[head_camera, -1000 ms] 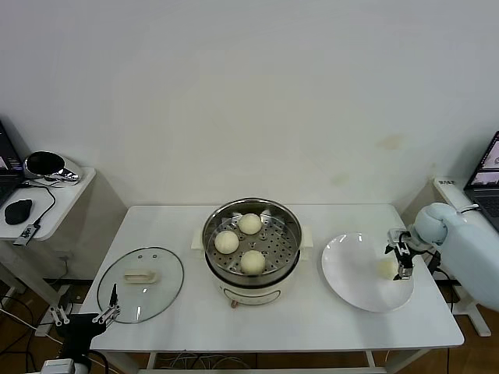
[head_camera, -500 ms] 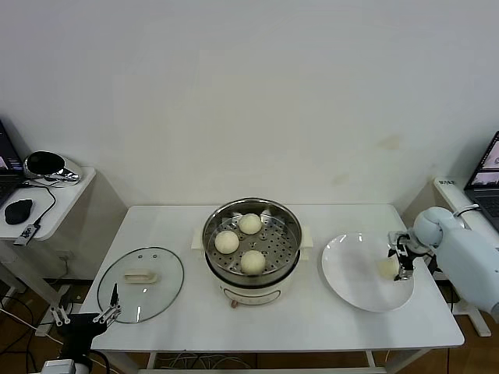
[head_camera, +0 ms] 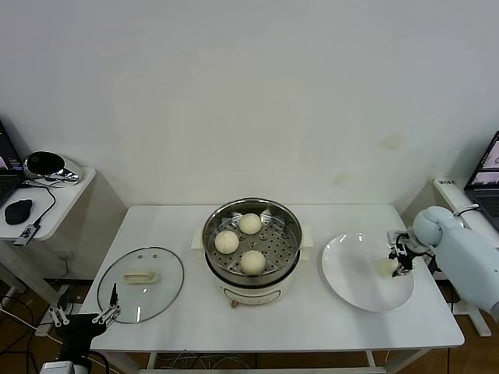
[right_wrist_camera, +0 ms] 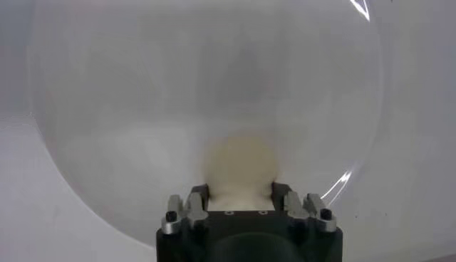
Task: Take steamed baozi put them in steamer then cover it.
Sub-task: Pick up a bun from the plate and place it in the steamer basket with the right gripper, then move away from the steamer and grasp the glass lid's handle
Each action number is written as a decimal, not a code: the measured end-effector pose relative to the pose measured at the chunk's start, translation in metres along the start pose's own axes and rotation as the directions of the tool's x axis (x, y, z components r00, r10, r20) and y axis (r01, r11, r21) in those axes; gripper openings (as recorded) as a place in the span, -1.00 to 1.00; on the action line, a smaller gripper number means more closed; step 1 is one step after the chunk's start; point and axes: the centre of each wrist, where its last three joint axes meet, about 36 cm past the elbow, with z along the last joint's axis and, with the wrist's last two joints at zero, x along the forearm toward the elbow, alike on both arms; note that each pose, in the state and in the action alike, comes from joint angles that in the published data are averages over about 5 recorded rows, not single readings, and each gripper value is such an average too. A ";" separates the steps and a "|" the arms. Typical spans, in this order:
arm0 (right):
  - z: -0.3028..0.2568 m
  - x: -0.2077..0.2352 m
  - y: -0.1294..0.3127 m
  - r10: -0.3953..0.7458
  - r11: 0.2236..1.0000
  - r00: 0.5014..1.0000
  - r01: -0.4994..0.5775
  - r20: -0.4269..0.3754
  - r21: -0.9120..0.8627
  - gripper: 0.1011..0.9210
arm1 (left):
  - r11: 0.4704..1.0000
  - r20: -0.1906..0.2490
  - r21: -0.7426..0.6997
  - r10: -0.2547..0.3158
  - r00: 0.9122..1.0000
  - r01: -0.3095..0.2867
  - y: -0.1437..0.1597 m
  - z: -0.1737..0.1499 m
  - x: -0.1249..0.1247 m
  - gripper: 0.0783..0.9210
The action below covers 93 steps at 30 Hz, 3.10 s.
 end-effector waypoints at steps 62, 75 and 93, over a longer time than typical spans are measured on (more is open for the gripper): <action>-0.331 0.128 -0.001 0.043 0.998 0.973 -0.053 0.228 0.041 0.20 | 1.000 0.010 0.026 0.012 1.000 -0.012 -0.013 0.000 -0.009 0.77; -0.313 0.173 -0.005 0.084 0.996 0.942 -0.083 0.324 -0.017 0.76 | 1.000 0.007 0.018 0.014 1.000 -0.014 -0.011 0.002 -0.013 0.77; -0.222 0.158 0.057 0.437 0.899 0.613 -0.292 0.658 -0.326 0.76 | 0.999 0.001 0.030 0.013 1.000 -0.013 -0.017 0.012 -0.013 0.77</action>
